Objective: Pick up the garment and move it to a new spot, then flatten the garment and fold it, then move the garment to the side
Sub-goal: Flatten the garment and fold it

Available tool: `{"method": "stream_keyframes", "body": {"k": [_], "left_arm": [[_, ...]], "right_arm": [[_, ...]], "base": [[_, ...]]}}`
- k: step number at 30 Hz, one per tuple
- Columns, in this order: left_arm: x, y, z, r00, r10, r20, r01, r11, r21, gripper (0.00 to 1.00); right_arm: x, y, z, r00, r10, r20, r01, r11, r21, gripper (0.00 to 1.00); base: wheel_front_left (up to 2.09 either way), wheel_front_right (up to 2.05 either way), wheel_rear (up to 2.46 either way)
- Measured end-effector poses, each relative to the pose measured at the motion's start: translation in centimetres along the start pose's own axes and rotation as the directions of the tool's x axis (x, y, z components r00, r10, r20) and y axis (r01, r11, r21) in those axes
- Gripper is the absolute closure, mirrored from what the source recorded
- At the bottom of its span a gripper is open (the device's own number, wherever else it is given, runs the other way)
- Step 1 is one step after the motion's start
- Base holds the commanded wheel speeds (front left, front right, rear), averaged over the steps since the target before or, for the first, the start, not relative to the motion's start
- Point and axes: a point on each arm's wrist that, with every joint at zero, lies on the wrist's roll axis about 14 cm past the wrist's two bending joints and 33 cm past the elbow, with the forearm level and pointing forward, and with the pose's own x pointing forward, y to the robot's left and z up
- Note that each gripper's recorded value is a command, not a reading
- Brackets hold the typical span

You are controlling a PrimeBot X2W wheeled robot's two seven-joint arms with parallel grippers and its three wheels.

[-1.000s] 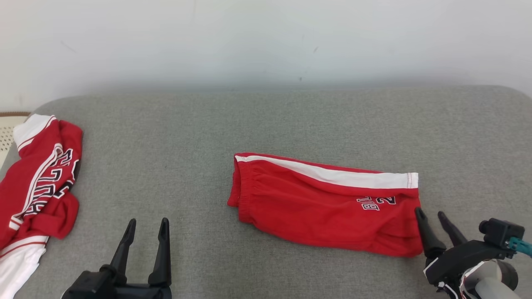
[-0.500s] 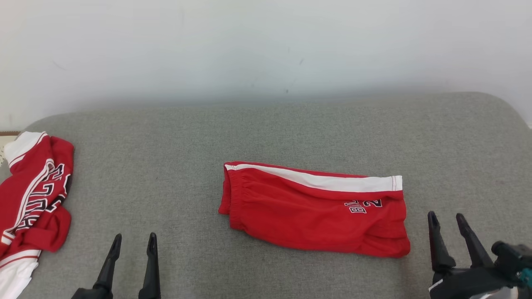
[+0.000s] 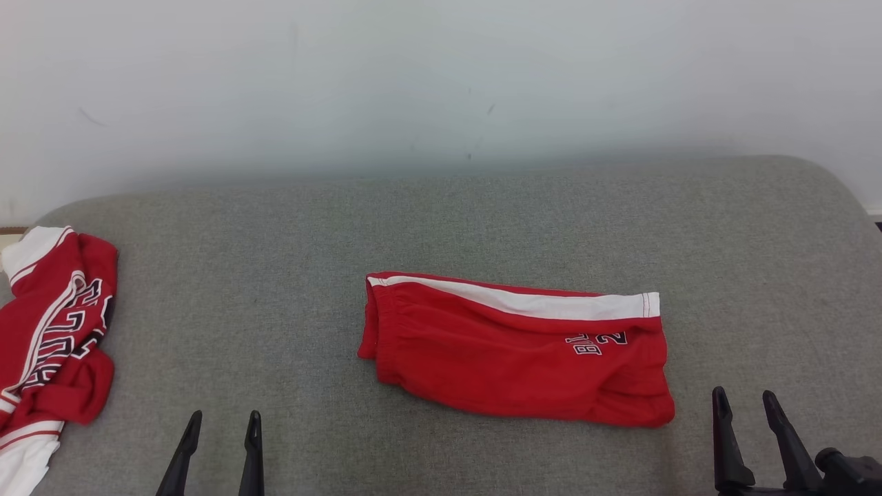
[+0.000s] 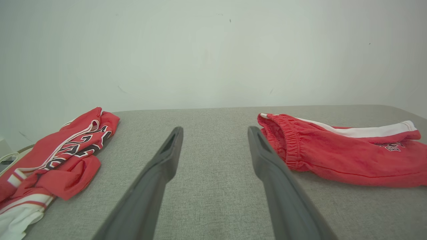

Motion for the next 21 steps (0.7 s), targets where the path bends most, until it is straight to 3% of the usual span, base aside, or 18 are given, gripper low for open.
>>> {"method": "stream_keyframes", "body": {"k": [21], "left_arm": [[-0.09, 0.11, 0.10, 1.000, -0.005, 0.002, 0.005, 0.999, 0.033, 0.00]], "right_arm": [[-0.12, -0.27, -0.12, 1.000, -0.016, -0.023, 0.015, 1.000, -0.017, 0.00]], "base": [[0.00, 0.00, 0.00]]}}
